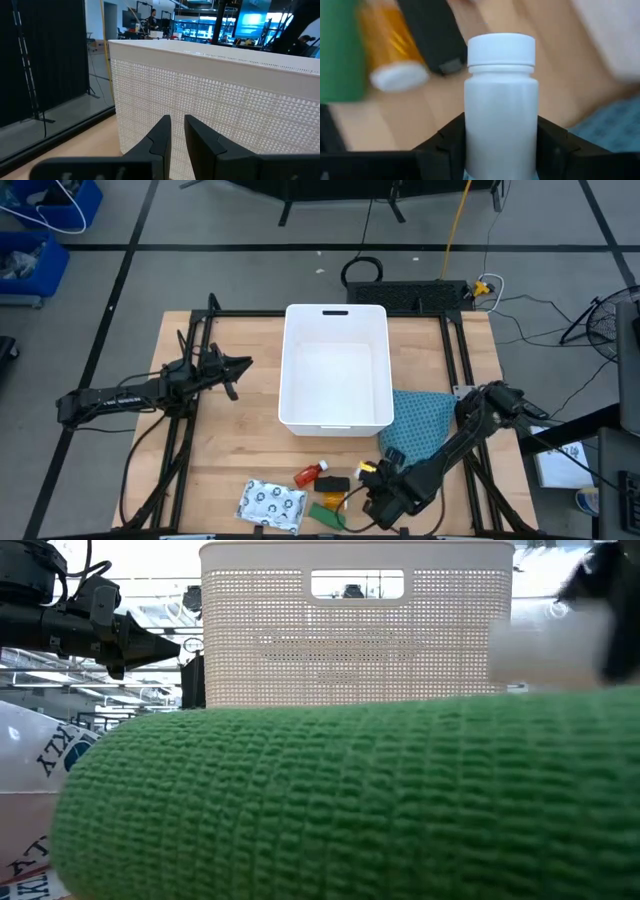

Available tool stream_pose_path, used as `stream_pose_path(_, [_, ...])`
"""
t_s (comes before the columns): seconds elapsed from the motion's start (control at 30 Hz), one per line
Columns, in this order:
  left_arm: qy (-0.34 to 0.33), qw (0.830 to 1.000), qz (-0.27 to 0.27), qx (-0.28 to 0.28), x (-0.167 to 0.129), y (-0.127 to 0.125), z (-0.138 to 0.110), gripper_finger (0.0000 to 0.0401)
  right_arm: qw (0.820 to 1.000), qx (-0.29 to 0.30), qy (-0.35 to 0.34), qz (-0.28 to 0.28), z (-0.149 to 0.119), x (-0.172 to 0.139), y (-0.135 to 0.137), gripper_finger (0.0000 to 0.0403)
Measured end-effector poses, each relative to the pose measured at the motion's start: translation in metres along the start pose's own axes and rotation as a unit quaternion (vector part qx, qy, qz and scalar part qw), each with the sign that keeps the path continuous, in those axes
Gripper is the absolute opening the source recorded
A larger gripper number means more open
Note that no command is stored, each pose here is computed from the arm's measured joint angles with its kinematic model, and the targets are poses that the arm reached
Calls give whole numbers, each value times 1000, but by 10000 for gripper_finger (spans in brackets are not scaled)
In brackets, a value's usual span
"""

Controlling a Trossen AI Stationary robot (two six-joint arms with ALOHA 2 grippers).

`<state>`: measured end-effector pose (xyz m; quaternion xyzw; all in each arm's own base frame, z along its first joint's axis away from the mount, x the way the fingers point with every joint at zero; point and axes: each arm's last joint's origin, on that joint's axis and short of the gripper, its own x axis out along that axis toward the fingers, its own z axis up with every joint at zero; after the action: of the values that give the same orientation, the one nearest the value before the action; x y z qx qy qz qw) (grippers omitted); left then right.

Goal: Pick & place medical supplies in basket/bin
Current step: Put the white bottle into the white bin

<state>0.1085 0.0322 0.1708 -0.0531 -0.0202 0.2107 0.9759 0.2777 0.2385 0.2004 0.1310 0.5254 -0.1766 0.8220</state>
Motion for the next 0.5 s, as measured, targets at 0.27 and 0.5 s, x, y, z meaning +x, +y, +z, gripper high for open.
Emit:
stream_pose_path(0.27, [0, 1000, 0, 1, 0, 0, 0, 56, 960, -136, -217, 116, 53, -98, -28, 162])
stream_pose_path(0.5, [0, 1000, 0, 0, 0, 0, 0, 56, 885, -168, -433, 4, 104, -193, -120, 161])
